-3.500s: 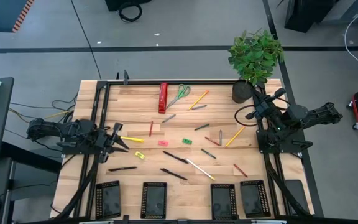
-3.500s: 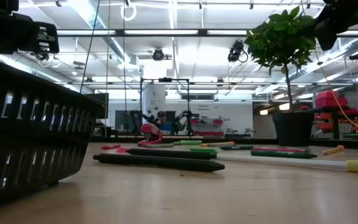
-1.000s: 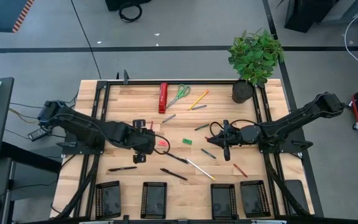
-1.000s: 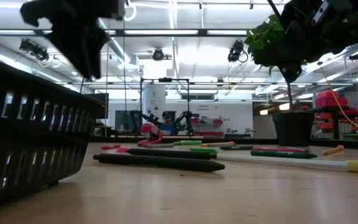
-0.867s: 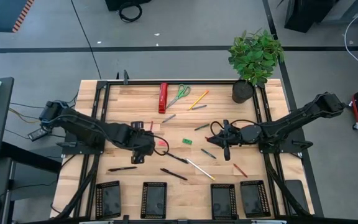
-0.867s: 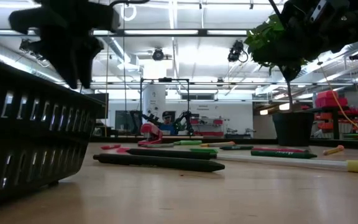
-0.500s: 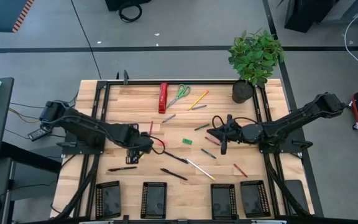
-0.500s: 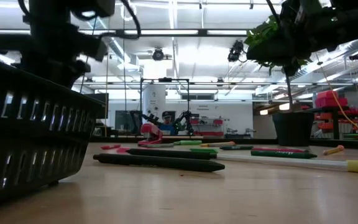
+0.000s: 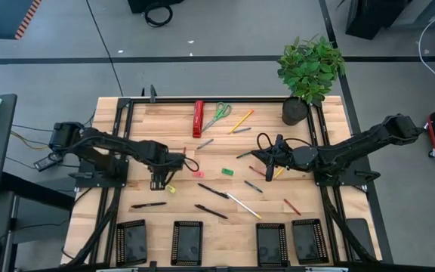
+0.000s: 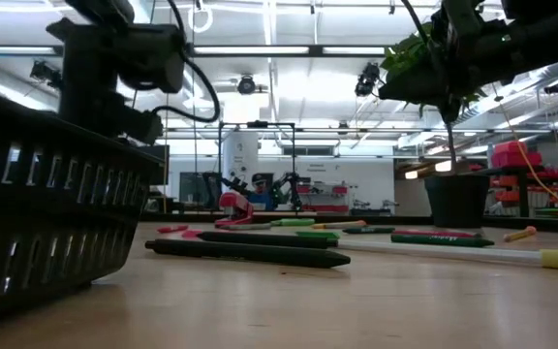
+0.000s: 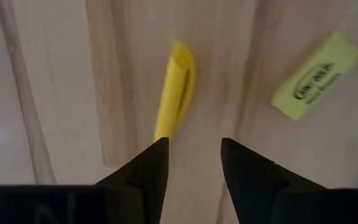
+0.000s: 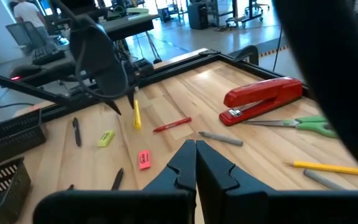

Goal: Sort crayons/erasers/pens/pencils in bins
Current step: Put the yellow pen into the left black bin

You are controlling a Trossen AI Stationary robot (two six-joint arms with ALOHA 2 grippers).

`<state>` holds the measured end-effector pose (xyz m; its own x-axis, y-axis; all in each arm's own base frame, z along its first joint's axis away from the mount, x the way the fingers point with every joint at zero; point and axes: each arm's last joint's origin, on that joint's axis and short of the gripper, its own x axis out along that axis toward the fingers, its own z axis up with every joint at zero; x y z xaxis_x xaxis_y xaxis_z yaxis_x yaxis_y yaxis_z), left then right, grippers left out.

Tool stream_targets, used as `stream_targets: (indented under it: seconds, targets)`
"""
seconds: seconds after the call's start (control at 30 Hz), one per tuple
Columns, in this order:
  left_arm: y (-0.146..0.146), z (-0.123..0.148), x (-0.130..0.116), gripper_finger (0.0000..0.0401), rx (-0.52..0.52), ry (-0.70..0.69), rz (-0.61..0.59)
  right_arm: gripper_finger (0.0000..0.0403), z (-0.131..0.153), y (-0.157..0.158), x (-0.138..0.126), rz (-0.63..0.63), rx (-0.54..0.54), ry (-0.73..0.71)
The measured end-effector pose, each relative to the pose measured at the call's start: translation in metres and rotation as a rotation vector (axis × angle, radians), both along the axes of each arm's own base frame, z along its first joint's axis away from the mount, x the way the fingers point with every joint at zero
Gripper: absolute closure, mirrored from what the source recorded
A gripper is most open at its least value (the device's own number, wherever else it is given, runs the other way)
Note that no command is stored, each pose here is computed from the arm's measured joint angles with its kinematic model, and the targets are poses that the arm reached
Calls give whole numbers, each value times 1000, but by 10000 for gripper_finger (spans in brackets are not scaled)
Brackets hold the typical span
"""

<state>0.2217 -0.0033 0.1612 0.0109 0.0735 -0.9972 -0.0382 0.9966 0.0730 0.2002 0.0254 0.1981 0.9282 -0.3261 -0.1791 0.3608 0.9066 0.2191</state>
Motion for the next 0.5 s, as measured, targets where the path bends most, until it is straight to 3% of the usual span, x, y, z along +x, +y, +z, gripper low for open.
stream_targets:
  seconds: [0.5]
  targets:
    - [14, -9, 1, 267, 4, -51, -9, 392, -4, 0, -1, 3, -8, 38]
